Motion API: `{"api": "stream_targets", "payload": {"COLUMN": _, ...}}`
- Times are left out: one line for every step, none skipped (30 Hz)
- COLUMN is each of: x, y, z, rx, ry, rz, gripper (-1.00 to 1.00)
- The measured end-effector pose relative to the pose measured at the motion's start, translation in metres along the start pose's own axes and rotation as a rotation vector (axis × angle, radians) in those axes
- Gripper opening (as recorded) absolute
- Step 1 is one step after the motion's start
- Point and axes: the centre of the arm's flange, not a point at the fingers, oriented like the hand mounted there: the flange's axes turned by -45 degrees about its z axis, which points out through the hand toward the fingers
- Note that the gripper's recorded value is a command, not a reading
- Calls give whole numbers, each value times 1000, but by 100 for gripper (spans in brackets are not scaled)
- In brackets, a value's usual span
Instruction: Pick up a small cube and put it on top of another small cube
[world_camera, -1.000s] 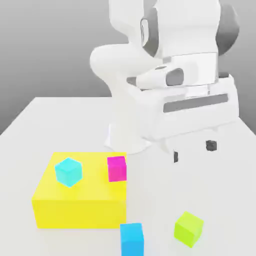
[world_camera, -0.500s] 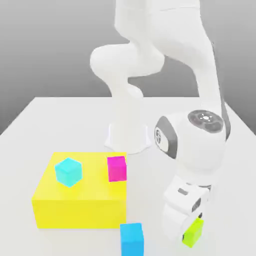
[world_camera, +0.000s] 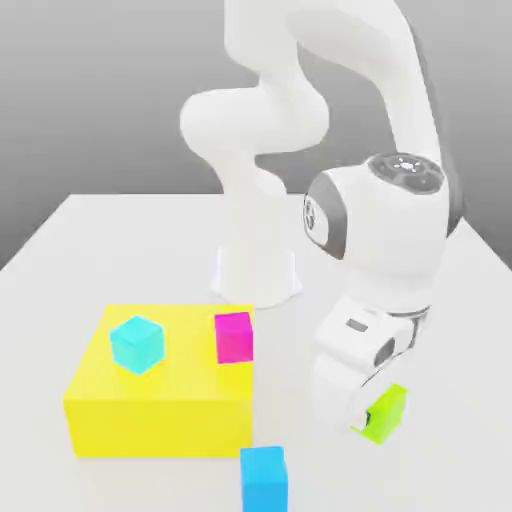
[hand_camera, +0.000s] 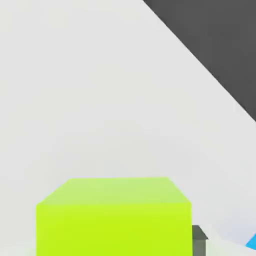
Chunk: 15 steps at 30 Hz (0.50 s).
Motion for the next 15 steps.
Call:
{"api": "stream_targets", "payload": {"x": -8, "y": 4, "z": -9, "rx": 0, "ry": 0, "rz": 18, "gripper": -100}}
{"api": "stream_targets", "payload": {"x": -17, "y": 9, "z": -17, "rx": 1, "ry": 0, "rz": 40, "gripper": -100}}
{"api": "stream_targets", "payload": {"x": -27, "y": 13, "z": -26, "rx": 1, "ry": 0, "rz": 61, "gripper": -100}}
{"api": "stream_targets", "payload": {"x": -35, "y": 16, "z": -34, "rx": 1, "ry": 0, "rz": 77, "gripper": -100}}
{"api": "stream_targets", "payload": {"x": -43, "y": 17, "z": -41, "rx": 2, "ry": 1, "rz": 92, "gripper": -100}}
{"api": "stream_targets", "payload": {"x": -52, "y": 19, "z": -48, "rx": 2, "ry": 1, "rz": 109, "gripper": -100}}
{"api": "stream_targets", "payload": {"x": -61, "y": 22, "z": -55, "rx": 2, "ry": 1, "rz": 127, "gripper": -100}}
{"api": "stream_targets", "payload": {"x": -71, "y": 24, "z": -62, "rx": 2, "ry": 1, "rz": 146, "gripper": -100}}
{"api": "stream_targets", "payload": {"x": -81, "y": 25, "z": -68, "rx": 3, "ry": 1, "rz": 166, "gripper": -100}}
{"api": "stream_targets", "payload": {"x": -90, "y": 27, "z": -74, "rx": 3, "ry": 1, "rz": 185, "gripper": -100}}
{"api": "stream_targets", "payload": {"x": -100, "y": 28, "z": -80, "rx": 3, "ry": 2, "rz": 204, "gripper": -100}}
{"api": "stream_targets", "payload": {"x": -110, "y": 29, "z": -86, "rx": 4, "ry": 2, "rz": 224, "gripper": -100}}
{"api": "stream_targets", "payload": {"x": -120, "y": 29, "z": -91, "rx": 4, "ry": 2, "rz": 243, "gripper": -100}}
{"api": "stream_targets", "payload": {"x": -130, "y": 29, "z": -95, "rx": 4, "ry": 2, "rz": 262, "gripper": -100}}
{"api": "stream_targets", "payload": {"x": -139, "y": 29, "z": -100, "rx": 4, "ry": 2, "rz": 282, "gripper": -100}}
